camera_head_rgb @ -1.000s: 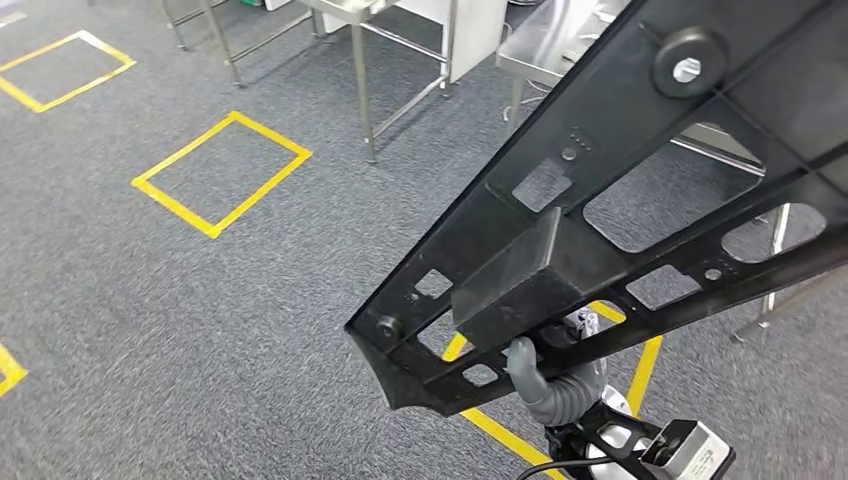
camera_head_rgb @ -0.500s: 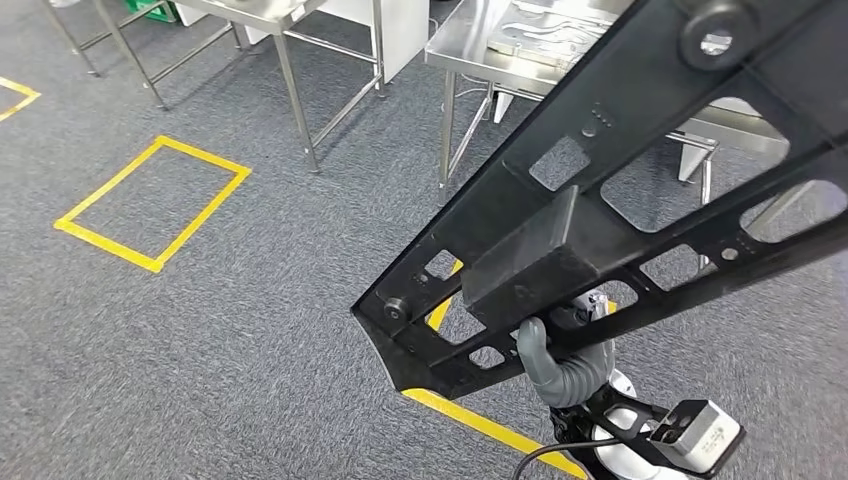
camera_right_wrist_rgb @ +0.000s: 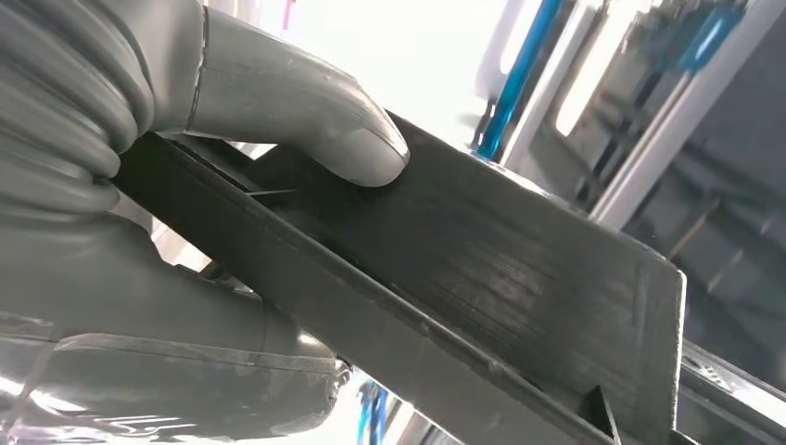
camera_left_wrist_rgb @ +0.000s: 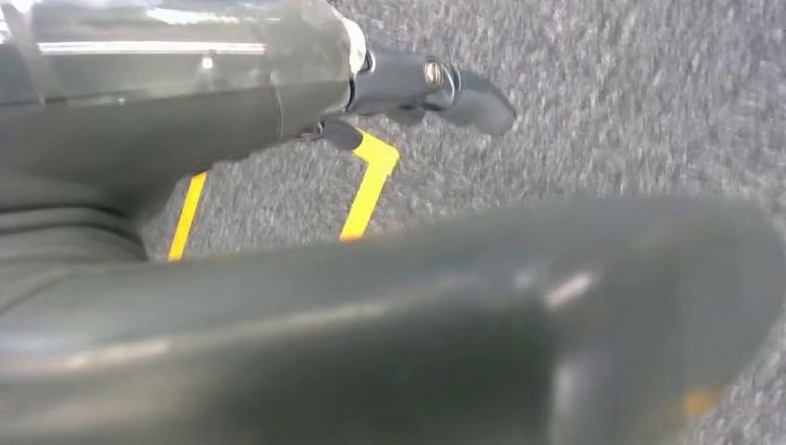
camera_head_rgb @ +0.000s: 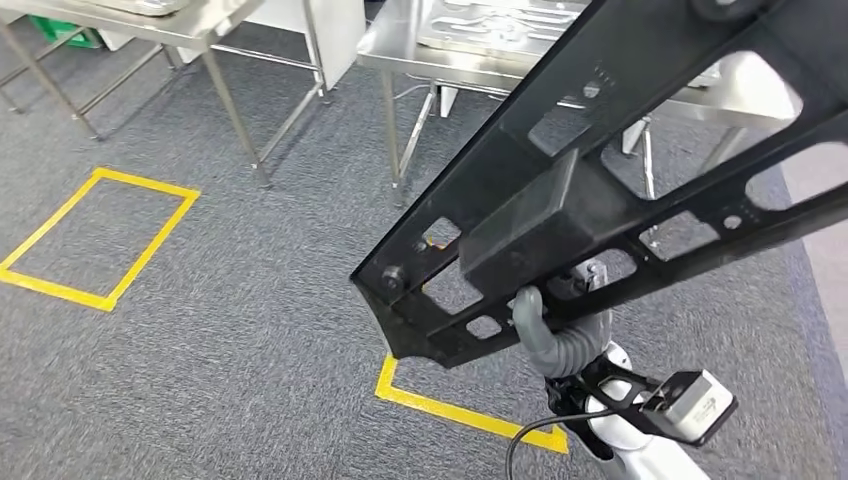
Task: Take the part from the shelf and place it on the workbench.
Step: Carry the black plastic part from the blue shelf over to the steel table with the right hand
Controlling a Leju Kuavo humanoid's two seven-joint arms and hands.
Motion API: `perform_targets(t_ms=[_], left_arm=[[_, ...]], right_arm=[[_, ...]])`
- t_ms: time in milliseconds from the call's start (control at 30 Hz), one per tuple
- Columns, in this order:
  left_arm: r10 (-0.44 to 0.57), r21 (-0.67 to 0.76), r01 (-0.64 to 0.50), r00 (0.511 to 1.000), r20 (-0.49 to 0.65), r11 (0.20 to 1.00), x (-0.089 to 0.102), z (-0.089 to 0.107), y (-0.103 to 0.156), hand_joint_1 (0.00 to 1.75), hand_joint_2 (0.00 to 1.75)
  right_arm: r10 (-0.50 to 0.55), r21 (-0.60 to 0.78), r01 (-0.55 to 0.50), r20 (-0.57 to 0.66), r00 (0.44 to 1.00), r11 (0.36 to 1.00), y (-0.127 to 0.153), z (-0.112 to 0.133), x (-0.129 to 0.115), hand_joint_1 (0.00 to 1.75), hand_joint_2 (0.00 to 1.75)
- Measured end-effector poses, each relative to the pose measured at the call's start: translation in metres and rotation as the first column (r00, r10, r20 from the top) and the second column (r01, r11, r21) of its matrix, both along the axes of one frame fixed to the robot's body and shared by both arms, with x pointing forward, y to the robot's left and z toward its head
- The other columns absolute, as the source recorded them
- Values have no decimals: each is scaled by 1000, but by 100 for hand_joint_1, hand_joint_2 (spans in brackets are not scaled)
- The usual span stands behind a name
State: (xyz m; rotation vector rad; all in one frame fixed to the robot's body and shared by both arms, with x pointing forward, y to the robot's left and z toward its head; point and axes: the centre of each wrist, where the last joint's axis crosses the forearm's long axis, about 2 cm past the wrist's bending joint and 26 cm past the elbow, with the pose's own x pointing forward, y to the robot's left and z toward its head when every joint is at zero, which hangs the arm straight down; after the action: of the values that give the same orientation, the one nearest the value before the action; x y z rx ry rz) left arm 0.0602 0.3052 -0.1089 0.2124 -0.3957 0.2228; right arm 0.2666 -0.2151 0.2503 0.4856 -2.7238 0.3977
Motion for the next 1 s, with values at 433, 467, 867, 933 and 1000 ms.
perform_targets(t_ms=[433, 467, 867, 933, 1000], left_arm=[[-18, -12, 18, 1000, -7, 1000, -2, 0, 1, 0, 0], [-19, -13, 19, 1000, -5, 1000, -1, 0, 1, 0, 0], [-45, -27, 45, 999, 9, 999, -1, 0, -1, 0, 0], [-45, -27, 45, 999, 9, 999, -1, 0, -1, 0, 0], [-45, -27, 46, 999, 9, 999, -1, 0, -1, 0, 0]], right_arm=[[4, -9, -4, 5, 1000, 1000, 5, -1, -2, 175, 175], [5, -10, -5, 3, 1000, 1000, 5, -2, -2, 175, 175], [7, -11, -7, -14, 1000, 1000, 1, -2, 4, 175, 175], [7, -11, -7, -14, 1000, 1000, 1, -2, 4, 175, 175], [6, -11, -6, -14, 1000, 1000, 1, -2, 4, 175, 175]])
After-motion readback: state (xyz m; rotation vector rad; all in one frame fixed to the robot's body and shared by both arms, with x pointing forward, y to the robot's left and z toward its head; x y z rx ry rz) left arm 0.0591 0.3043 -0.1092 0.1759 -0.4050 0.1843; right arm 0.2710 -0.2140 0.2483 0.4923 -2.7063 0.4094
